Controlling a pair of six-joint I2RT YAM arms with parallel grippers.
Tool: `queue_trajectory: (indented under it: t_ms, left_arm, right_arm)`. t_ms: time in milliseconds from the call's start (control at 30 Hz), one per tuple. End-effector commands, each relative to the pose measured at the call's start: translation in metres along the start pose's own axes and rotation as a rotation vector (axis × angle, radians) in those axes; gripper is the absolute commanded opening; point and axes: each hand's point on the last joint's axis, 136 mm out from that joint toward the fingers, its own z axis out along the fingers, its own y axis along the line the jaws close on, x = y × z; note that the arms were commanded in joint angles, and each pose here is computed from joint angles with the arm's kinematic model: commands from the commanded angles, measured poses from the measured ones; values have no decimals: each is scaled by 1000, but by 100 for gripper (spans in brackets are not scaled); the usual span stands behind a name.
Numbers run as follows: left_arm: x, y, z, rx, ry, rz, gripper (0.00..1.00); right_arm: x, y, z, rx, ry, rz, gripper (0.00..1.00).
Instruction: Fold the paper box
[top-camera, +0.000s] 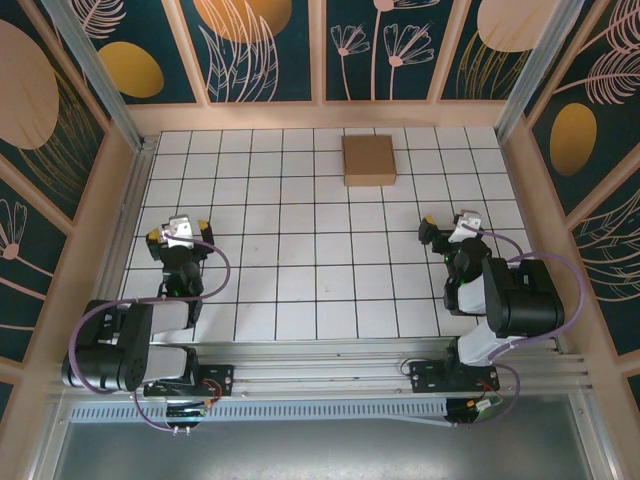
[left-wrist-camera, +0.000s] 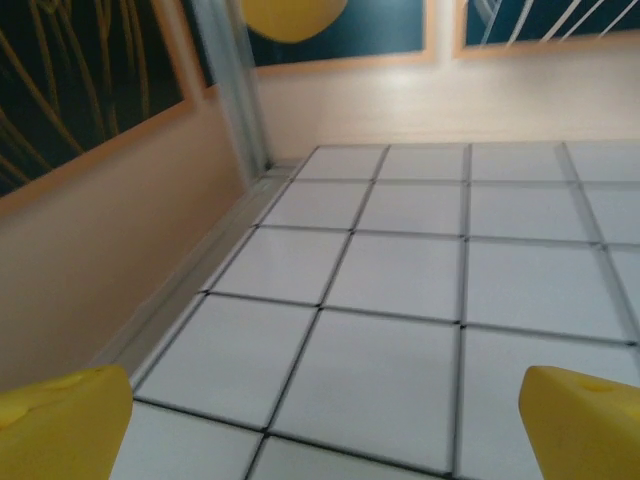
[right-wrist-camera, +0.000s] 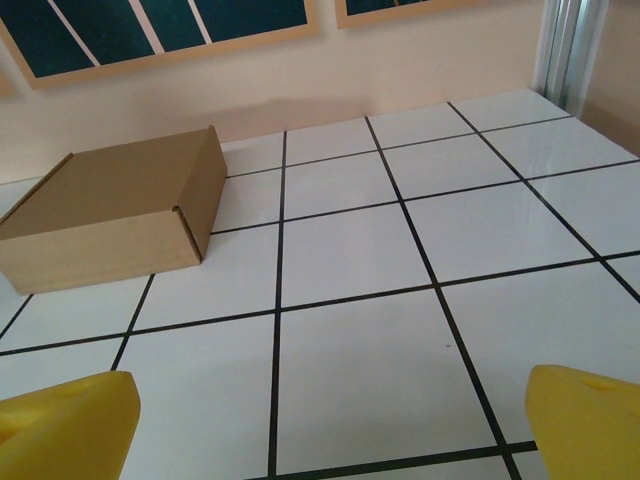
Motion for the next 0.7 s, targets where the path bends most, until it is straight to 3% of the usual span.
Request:
queue_trajectory:
  t_ms: [0, 200, 233, 267, 667]
  left_arm:
    - [-31, -26, -16, 220, -116, -138, 99]
    - [-10, -25, 18, 159, -115, -112, 99]
    - [0, -19, 25, 114, -16, -121, 99]
    - [-2, -12, 28, 85, -35, -150, 99]
    - [1, -11, 29, 75, -24, -143, 99]
  right_arm:
    - [-18, 1, 3, 6, -67, -24, 99]
    - [-18, 1, 3, 6, -67, -26, 99]
    - [-19, 1, 3, 4, -70, -26, 99]
    - [-18, 1, 3, 5, -67, -26, 99]
    - [-18, 1, 4, 14, -65, -29, 99]
